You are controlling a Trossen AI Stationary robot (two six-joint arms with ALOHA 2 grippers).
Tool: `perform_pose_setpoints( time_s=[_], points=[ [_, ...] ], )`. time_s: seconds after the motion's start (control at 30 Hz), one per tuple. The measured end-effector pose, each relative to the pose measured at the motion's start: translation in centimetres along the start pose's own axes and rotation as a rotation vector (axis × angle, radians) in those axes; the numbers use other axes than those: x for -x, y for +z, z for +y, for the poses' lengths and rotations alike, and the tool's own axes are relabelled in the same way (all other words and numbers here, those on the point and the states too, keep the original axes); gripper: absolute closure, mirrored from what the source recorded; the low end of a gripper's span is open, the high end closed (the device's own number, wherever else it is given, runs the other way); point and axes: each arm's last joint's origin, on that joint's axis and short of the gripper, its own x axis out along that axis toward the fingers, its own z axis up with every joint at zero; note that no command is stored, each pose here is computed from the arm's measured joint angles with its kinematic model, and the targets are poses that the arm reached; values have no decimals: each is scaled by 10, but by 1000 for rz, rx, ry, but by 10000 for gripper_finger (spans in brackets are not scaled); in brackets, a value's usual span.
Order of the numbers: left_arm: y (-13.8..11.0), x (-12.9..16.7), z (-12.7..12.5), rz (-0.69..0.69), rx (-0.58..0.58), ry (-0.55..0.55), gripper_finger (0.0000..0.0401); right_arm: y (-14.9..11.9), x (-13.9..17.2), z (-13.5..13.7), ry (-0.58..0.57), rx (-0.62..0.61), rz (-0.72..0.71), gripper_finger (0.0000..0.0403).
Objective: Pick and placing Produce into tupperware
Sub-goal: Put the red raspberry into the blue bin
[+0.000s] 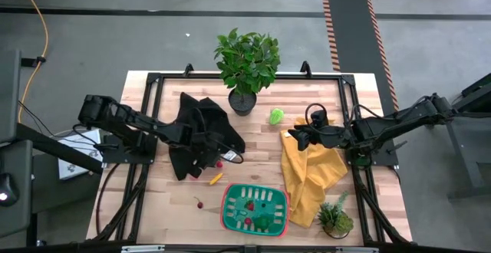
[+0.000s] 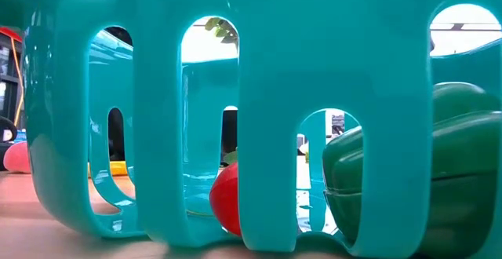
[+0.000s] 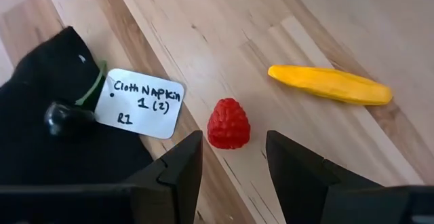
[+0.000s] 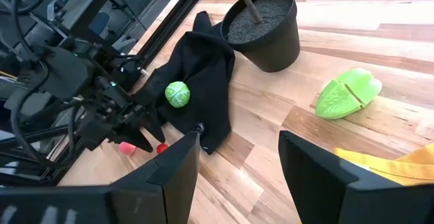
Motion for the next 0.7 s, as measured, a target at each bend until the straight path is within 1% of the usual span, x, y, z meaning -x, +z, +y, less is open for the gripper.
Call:
perform_pose_setpoints(
  time_s=[0.23,0.5,0.7],
  points=[
    [-2,-5,0,12,2,-6,251,0,0,0,0,-4,0,210],
    [2,-5,2,-26,-2,13,251,0,0,0,0,-4,0,210],
    [1,-7,2,-20,-1,7,254,0,0,0,0,-4,0,210]
  ],
)
